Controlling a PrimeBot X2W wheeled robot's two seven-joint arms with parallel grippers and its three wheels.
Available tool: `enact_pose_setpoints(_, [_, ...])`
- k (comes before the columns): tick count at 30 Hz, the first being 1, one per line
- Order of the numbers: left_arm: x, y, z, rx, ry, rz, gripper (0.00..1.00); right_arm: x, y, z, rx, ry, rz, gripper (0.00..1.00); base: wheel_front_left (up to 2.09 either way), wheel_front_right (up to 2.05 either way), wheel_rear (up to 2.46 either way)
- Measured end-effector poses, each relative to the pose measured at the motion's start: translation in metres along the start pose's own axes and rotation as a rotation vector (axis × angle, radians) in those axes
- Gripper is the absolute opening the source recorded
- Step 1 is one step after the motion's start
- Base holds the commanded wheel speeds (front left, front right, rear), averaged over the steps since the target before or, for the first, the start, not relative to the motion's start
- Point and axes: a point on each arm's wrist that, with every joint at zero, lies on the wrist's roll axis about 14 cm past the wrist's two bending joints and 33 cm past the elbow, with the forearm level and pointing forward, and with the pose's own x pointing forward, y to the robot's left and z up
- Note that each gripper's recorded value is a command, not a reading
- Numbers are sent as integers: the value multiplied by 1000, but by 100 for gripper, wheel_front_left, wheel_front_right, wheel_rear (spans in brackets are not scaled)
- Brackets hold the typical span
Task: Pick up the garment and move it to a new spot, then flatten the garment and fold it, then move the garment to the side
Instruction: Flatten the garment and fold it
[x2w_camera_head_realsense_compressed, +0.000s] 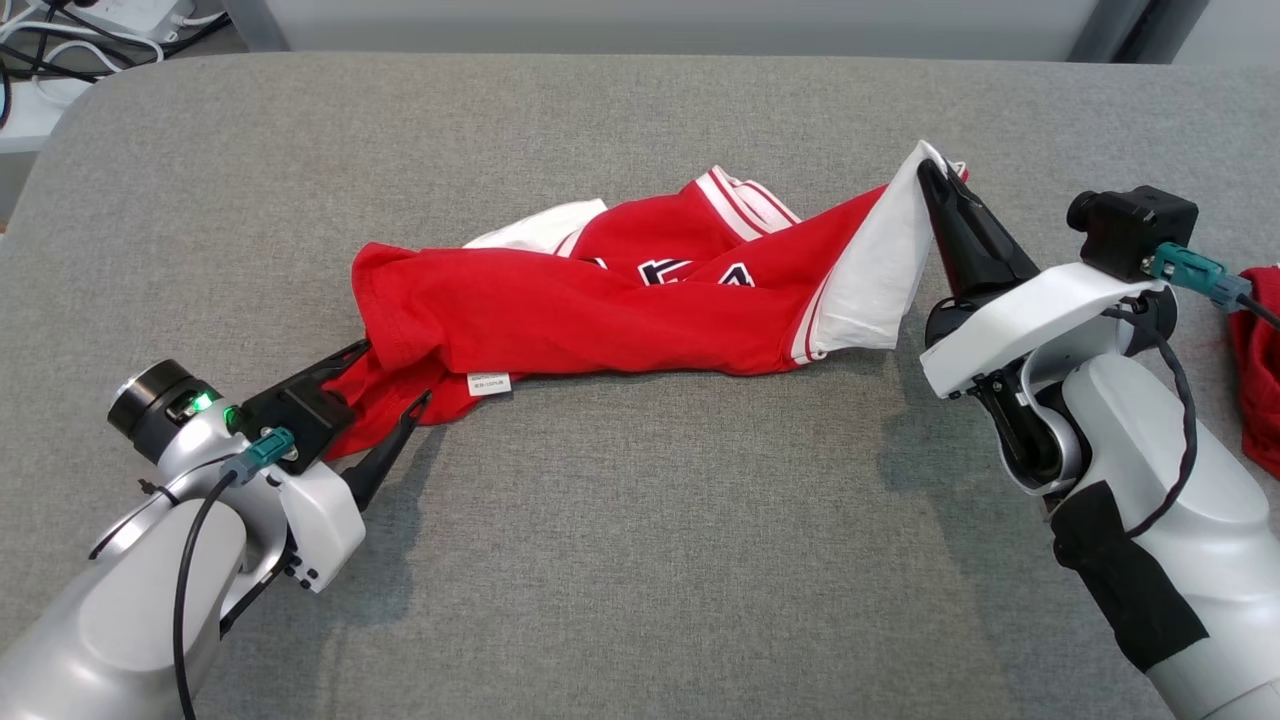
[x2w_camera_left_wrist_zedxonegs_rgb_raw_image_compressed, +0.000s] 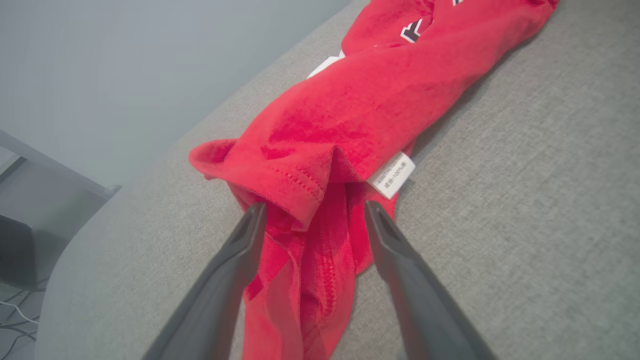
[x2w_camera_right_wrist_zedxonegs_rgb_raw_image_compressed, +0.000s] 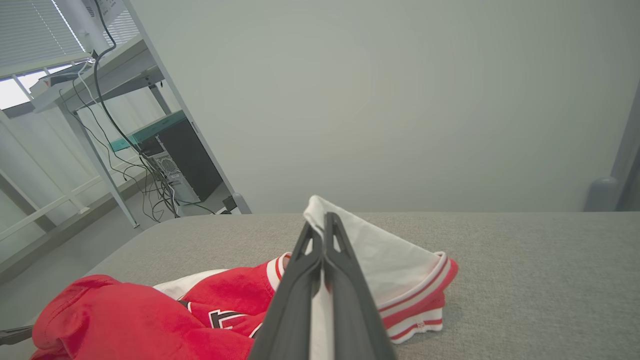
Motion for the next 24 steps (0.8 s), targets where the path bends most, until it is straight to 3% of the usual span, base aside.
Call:
enact_pose_setpoints(12, [9, -9, -7, -7, 22, -18, 100, 0, -4, 2, 2, -4, -9, 0, 0, 0, 0])
enact_pose_setpoints(13, [10, -10, -6, -16, 19, -19, 71, 0, -5, 2, 2, -4, -11, 0, 0, 0, 0])
enact_pose_setpoints(16, [13, -11, -3, -30, 6, -19, 0, -1, -7, 0, 3, -1, -15, 0, 0, 0, 0])
enact_pose_setpoints(24, [9, 6, 20, -114, -77, 30, 0, 2, -8, 4, 9, -9, -15, 0, 0, 0, 0])
